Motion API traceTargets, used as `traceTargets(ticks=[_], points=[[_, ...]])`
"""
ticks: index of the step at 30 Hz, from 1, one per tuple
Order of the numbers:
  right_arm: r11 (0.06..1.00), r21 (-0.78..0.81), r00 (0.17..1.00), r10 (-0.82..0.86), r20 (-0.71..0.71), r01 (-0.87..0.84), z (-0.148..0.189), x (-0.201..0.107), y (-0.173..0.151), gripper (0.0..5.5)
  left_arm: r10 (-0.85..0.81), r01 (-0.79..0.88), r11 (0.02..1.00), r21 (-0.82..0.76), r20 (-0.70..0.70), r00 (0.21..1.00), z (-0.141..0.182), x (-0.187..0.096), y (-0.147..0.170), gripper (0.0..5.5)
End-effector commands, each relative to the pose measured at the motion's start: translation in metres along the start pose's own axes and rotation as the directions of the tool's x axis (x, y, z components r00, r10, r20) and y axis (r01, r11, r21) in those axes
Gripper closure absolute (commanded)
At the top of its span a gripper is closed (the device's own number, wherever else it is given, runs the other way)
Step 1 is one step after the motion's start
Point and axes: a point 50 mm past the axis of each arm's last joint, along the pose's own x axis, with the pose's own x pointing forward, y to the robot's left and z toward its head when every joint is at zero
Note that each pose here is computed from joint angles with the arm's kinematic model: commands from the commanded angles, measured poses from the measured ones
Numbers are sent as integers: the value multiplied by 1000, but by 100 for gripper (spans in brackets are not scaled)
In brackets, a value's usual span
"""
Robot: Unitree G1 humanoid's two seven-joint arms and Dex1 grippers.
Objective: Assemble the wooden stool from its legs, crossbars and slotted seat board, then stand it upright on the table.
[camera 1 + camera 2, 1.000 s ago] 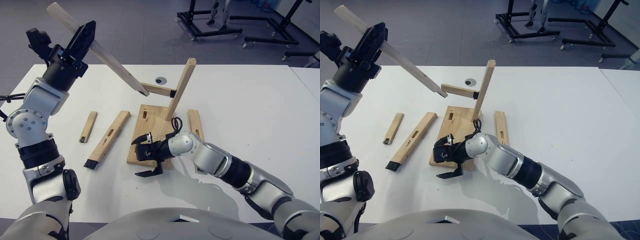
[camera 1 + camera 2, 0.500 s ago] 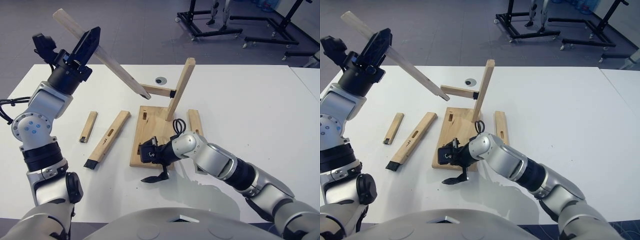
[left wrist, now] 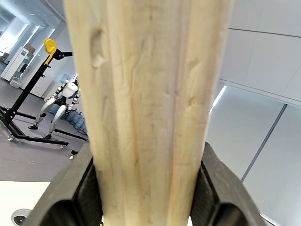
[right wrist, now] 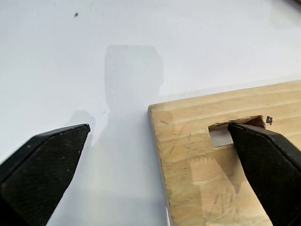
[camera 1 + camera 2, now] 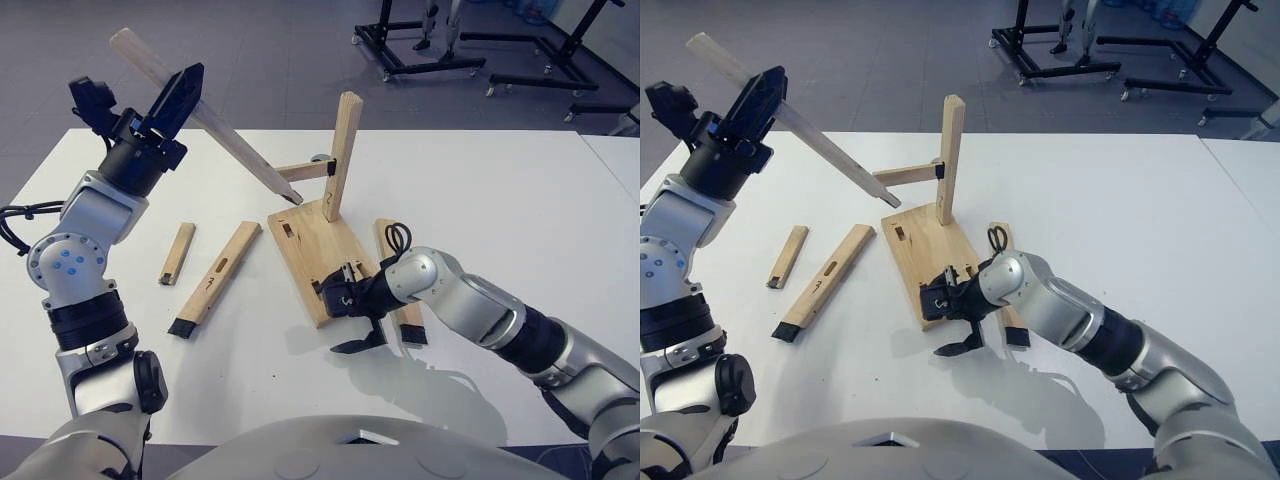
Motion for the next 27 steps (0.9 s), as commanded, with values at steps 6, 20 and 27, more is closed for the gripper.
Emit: traceTargets(ticks=[6, 20, 27], points=[[998, 61, 996, 5, 86, -10, 15, -10, -1, 10, -4, 4, 1000, 24, 8, 1000, 5, 2, -1, 349], [989, 124, 966, -112, 233, 85, 41, -42, -24, 10, -38, 36, 998, 56, 36, 999, 14, 6, -13, 349], [931, 288, 897, -313, 312, 224, 23, -93, -50, 10, -61, 87, 965, 246, -113, 992, 15, -10, -37, 349]])
